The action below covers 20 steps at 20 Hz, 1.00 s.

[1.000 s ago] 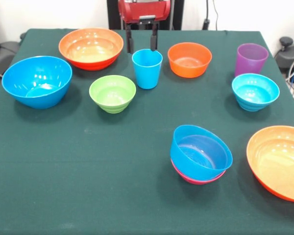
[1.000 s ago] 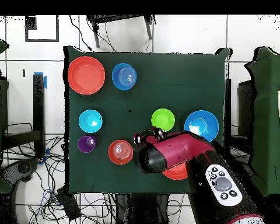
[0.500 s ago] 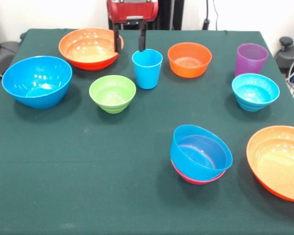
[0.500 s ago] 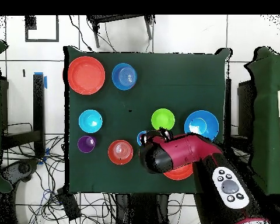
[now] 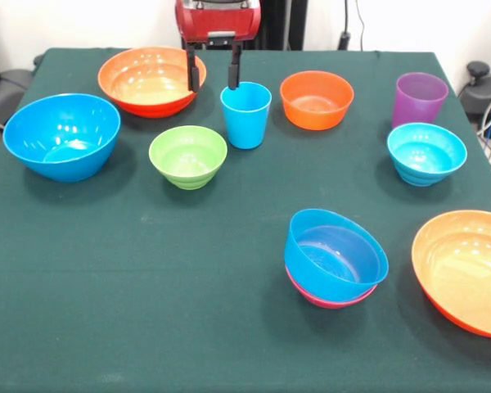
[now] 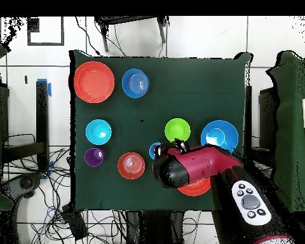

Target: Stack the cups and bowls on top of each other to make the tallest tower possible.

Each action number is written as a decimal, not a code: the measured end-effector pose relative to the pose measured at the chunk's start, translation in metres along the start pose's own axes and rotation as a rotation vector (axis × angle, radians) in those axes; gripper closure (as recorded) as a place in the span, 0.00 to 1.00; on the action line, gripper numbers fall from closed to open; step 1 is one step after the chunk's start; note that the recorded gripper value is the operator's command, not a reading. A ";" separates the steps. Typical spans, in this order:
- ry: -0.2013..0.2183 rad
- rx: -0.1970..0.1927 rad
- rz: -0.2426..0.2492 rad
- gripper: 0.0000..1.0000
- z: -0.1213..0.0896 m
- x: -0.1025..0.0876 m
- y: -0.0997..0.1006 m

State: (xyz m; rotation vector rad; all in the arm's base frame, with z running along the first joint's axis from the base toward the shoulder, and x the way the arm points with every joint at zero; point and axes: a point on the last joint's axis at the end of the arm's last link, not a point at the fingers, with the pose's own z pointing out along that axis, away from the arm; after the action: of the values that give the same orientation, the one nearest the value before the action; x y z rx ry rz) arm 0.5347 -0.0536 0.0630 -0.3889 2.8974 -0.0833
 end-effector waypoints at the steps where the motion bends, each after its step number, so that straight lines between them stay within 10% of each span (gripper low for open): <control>1: -0.001 0.001 0.000 0.00 0.000 0.000 0.000; 20: 0.017 -0.017 0.002 0.00 0.008 0.006 0.006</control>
State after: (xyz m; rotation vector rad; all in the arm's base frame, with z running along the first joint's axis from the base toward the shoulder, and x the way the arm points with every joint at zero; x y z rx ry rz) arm 0.5292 -0.0500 0.0531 -0.3899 2.9174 -0.0614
